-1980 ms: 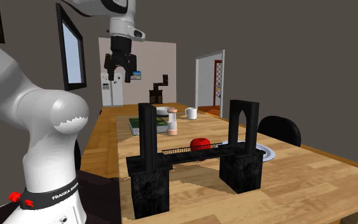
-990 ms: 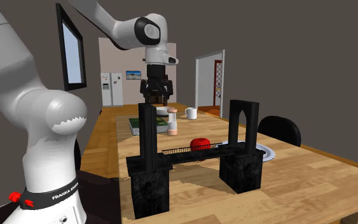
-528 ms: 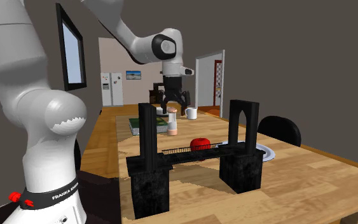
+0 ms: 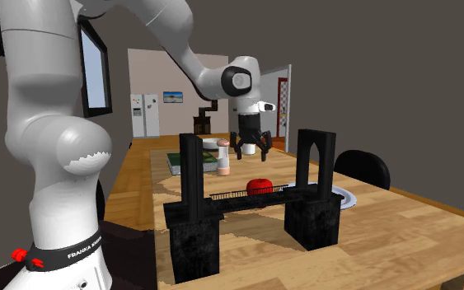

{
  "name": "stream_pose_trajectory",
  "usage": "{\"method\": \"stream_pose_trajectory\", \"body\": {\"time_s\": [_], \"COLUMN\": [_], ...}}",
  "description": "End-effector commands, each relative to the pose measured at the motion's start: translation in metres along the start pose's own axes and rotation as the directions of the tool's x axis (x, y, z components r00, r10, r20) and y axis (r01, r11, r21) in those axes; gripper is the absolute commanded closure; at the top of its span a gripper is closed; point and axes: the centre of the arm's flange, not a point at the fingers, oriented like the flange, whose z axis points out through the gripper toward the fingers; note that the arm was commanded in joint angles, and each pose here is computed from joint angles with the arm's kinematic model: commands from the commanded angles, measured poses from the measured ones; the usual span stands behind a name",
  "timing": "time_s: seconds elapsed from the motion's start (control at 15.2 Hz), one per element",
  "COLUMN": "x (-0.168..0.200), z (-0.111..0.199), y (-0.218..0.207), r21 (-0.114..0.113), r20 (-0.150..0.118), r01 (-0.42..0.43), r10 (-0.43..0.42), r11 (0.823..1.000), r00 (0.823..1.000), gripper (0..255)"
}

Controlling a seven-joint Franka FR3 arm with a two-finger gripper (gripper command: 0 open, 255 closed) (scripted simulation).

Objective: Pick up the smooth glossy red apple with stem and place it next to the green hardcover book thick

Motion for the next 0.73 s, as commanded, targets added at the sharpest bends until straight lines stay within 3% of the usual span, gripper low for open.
{"method": "stream_pose_trajectory", "body": {"time_s": [0.0, 0.66], "x": [0.013, 0.018], "z": [0.014, 0.058], "y": [0.016, 0.02], "r21": [-0.011, -0.014], "r20": [-0.01, -0.013], "r01": [0.003, 0.003], "r10": [-0.003, -0.003], "r11": [1.0, 1.0], "r00": [1.0, 1.0], "gripper": [0, 0]}}
